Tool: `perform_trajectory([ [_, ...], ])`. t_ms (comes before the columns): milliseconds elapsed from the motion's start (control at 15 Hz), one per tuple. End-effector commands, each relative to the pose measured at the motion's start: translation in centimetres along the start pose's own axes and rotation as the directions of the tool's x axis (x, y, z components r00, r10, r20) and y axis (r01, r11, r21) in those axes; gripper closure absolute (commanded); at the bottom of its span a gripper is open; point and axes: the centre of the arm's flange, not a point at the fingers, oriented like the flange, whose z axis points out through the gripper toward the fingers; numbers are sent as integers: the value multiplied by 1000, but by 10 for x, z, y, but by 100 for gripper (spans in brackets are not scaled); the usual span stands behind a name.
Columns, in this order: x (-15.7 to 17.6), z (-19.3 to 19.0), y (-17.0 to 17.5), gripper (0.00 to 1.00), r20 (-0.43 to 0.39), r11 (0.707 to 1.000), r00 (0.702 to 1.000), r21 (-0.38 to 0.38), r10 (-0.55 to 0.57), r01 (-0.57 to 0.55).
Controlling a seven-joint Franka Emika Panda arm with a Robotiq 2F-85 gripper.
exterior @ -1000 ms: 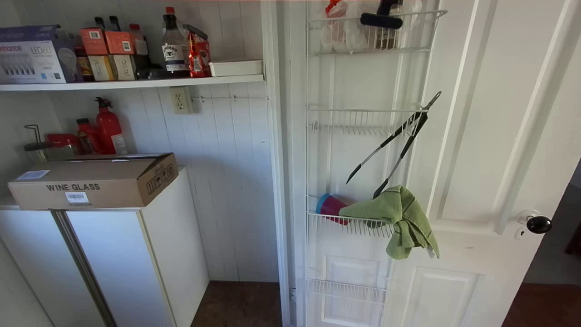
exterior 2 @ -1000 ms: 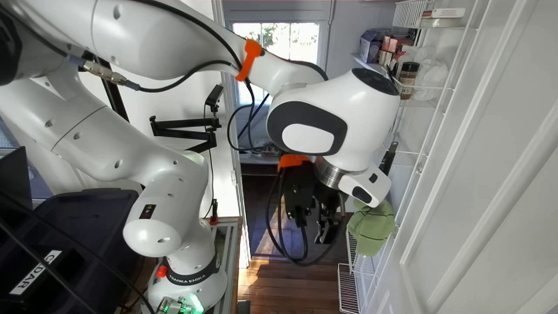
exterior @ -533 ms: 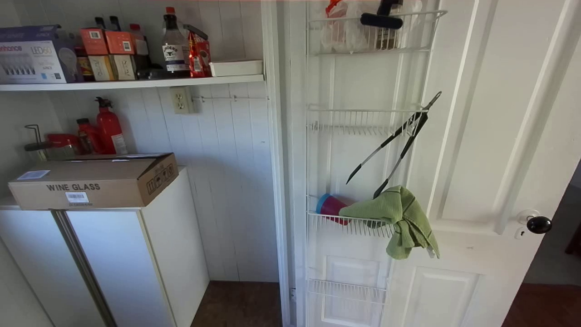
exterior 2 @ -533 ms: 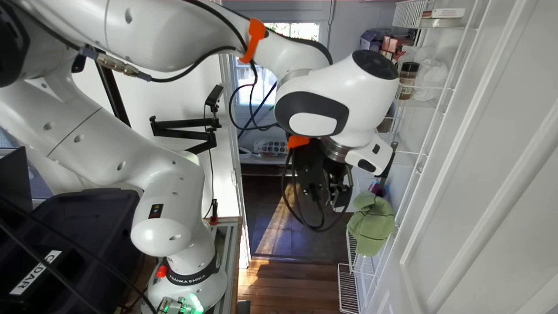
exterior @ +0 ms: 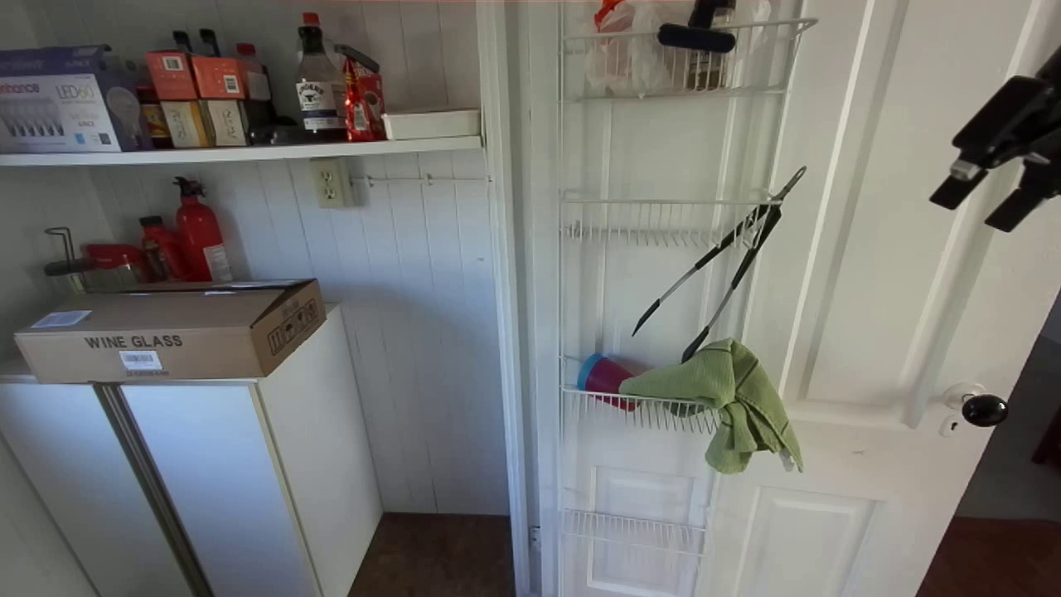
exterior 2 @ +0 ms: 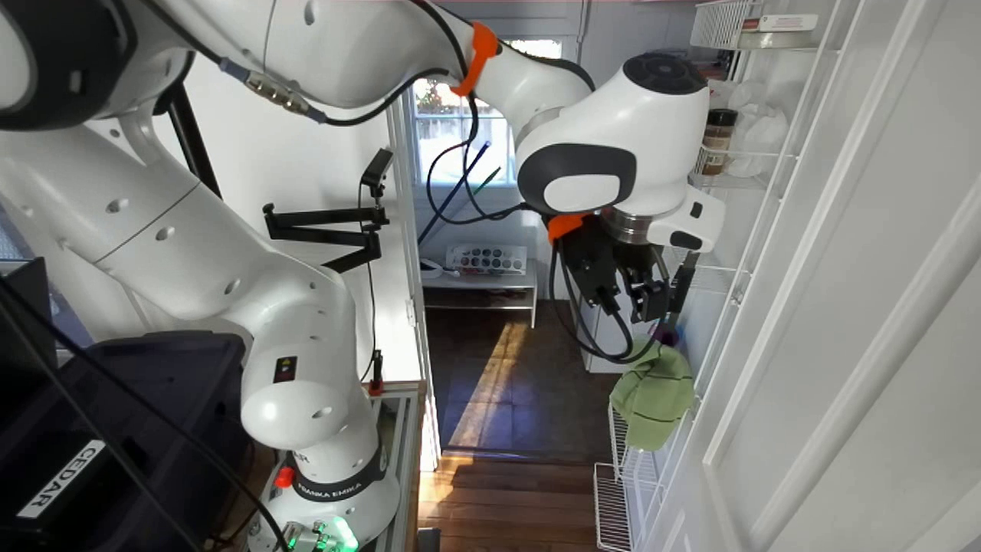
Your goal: Pick up the tongs from the third white rack from the bottom and hang them on the fourth white rack from the bottom
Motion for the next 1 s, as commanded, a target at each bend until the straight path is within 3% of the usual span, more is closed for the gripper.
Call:
perform_trajectory([
  [0,6,1,-2,0,-4,1000,1000,4,2,-2],
  [333,14,4,-2,0,-2,1000,1000,6,7,-7],
  [533,27,15,-2,0,-50,992,992,57,118,-115],
  [933,52,30,-2,0,-137,941,932,78,336,-328],
])
